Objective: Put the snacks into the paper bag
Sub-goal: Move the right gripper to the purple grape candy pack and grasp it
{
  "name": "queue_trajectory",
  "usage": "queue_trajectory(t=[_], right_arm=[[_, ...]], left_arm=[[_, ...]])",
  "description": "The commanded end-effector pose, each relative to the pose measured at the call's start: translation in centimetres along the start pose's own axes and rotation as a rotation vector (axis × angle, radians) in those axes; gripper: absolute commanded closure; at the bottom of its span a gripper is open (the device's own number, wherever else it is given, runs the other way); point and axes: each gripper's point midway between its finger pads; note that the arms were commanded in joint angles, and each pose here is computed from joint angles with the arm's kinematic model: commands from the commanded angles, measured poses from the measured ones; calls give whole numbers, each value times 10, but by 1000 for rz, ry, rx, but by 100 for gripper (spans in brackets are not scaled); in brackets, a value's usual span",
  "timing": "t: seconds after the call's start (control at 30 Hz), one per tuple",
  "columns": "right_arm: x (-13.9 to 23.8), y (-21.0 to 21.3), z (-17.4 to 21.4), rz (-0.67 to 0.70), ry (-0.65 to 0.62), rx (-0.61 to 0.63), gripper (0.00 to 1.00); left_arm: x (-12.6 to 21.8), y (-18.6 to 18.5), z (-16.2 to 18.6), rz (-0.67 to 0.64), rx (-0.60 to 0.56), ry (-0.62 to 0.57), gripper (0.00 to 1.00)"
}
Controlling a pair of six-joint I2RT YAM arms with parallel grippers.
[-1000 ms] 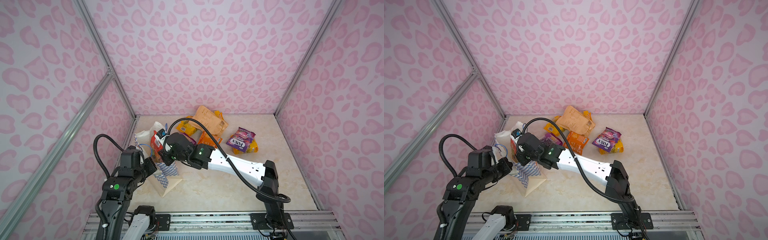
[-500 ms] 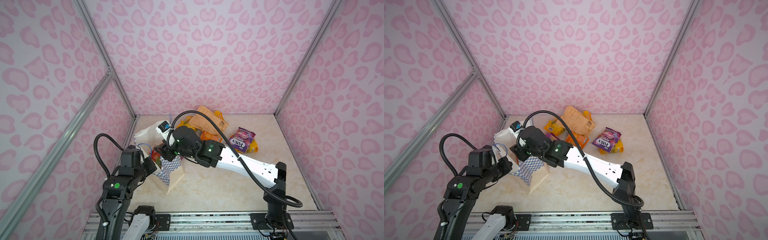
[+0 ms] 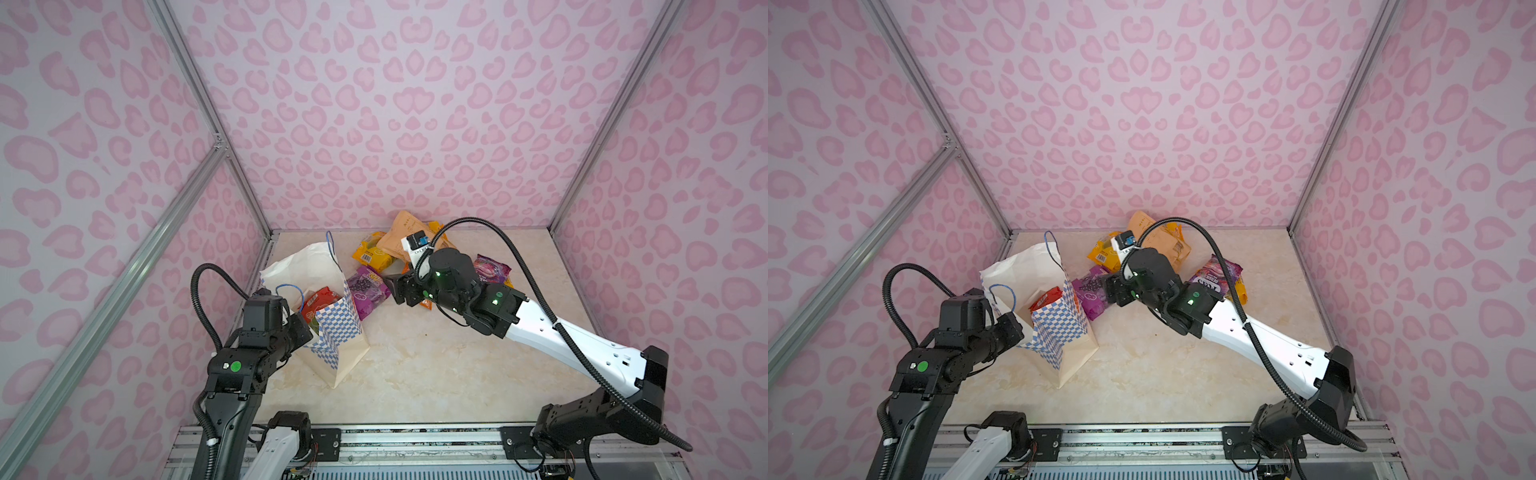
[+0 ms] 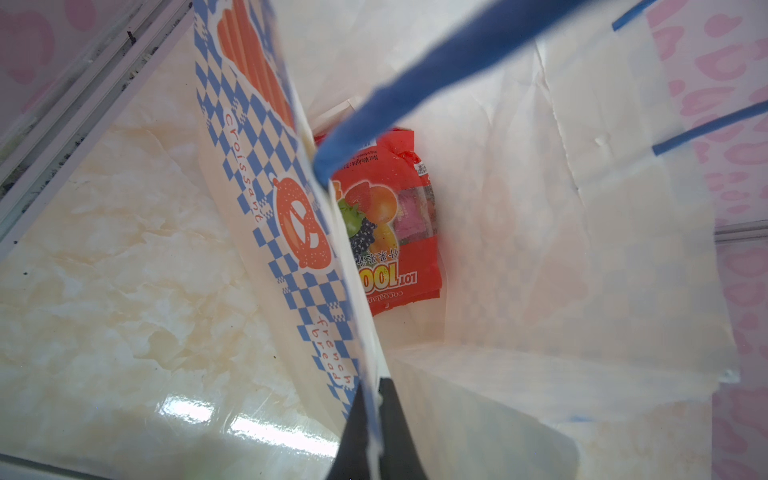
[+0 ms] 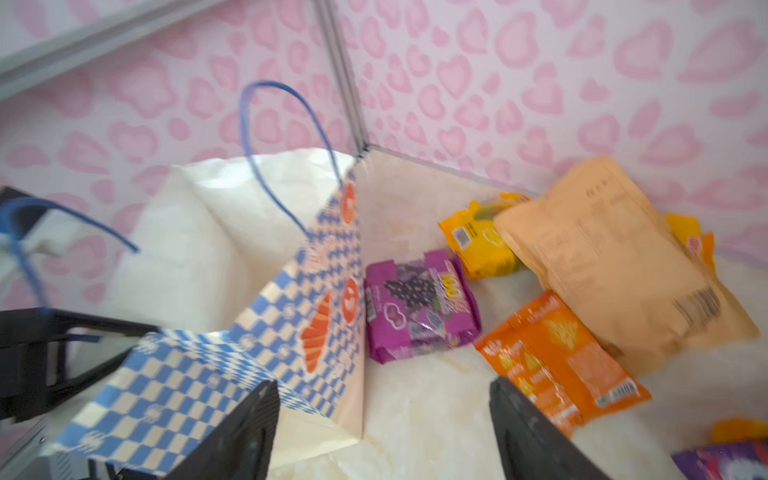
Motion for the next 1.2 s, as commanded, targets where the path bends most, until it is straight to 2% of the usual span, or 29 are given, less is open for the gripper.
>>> queue_trajectory(t=[0.0,0.03,0.17,0.43,0.63,0.8,1.0,1.17], right_arm=[[-19,-21,28,-49,51,-234,19],[-26,-26,38,-53,65,-272,18],[-61,-35,78,-49,121,-394,3],[-129,-35,127,-133,165,-679,2],[-170,-37,145,-150,175,-809,2],[-193,-49,158,-98,169,-859,2],[-211,-79,167,25,158,-841,2],[-229,-98,169,76,167,-785,2]], left_arm=[[0,2,-5,-11,-9,-26,97],[-1,2,-4,-10,-7,-24,97],[-3,2,-2,-10,0,-10,97],[-2,3,-1,-16,-2,-9,97],[0,4,-1,-18,-7,-11,97],[2,2,-2,-12,-9,-14,96],[2,1,-2,-8,-6,-12,96],[3,1,-2,-4,1,-14,96]])
Point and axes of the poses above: each gripper's point midway between its finger pads, its own x axis back along the fingers, its own y axis along the line the jaws close on, z = x × y, and after that the axes turned 2 degrees about x, right-handed
